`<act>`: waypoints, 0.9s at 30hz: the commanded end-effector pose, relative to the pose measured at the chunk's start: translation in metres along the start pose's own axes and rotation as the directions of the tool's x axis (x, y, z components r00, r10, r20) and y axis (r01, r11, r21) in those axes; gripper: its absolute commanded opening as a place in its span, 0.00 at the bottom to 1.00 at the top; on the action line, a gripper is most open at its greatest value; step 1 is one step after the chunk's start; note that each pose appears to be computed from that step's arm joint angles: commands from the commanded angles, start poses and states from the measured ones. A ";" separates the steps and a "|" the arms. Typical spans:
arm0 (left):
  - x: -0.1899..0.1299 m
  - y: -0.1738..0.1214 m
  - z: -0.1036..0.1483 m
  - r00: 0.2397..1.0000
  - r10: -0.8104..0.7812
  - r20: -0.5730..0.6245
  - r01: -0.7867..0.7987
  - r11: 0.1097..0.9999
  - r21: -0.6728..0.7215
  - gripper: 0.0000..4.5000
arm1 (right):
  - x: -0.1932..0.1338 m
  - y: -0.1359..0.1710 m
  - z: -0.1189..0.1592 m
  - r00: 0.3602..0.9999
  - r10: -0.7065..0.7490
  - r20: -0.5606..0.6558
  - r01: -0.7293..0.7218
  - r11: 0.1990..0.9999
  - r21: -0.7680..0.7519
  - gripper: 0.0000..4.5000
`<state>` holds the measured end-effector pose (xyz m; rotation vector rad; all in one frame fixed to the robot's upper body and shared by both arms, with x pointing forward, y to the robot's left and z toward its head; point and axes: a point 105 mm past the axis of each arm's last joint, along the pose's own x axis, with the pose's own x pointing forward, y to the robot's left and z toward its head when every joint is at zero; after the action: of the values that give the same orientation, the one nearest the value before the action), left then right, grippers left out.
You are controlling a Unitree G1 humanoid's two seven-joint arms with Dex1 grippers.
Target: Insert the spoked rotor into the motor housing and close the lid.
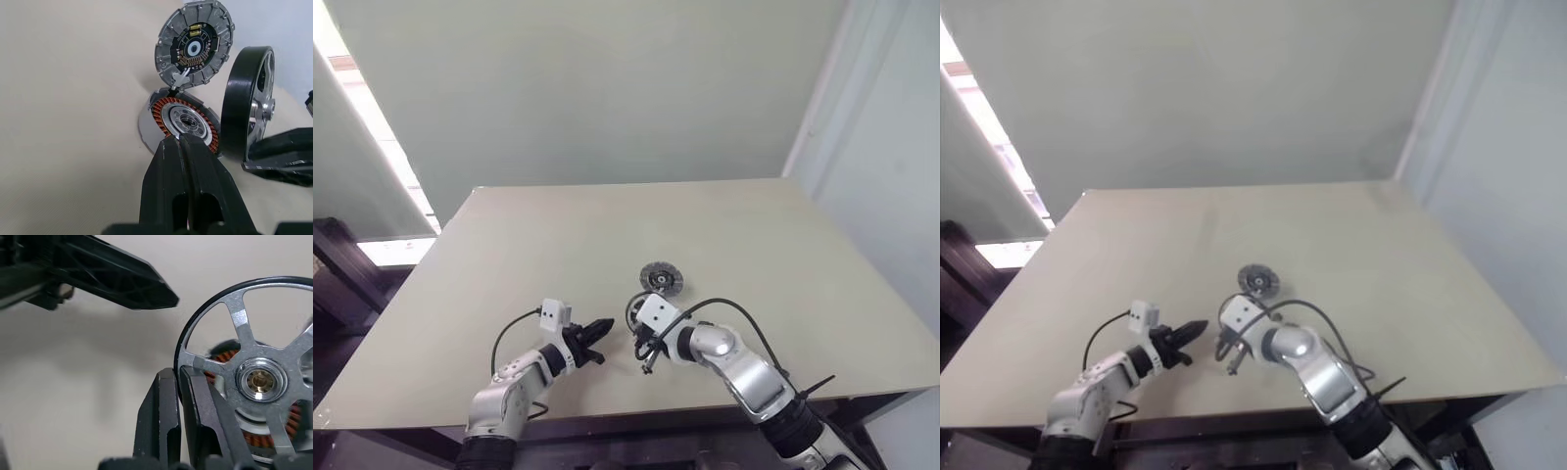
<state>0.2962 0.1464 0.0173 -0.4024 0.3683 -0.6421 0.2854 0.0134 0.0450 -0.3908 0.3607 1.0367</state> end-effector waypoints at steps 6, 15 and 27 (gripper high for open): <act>-0.001 -0.001 0.008 1.000 -0.003 0.030 0.003 1.000 0.026 0.00 | 0.004 -0.022 0.010 1.000 -0.004 0.024 0.003 0.999 0.039 0.01; -0.003 -0.001 0.008 0.999 0.005 0.034 -0.006 1.000 0.024 0.00 | 0.011 -0.032 -0.003 0.999 0.004 -0.034 -0.002 0.998 0.066 0.01; -0.004 -0.001 0.007 0.999 0.009 0.037 -0.009 1.000 0.022 0.00 | 0.016 -0.033 -0.008 0.999 0.022 -0.048 -0.017 0.995 0.100 0.31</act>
<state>0.2909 0.1497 0.0102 -0.4101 0.3881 -0.6194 0.3149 0.0031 0.0207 -0.3360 0.5089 1.0194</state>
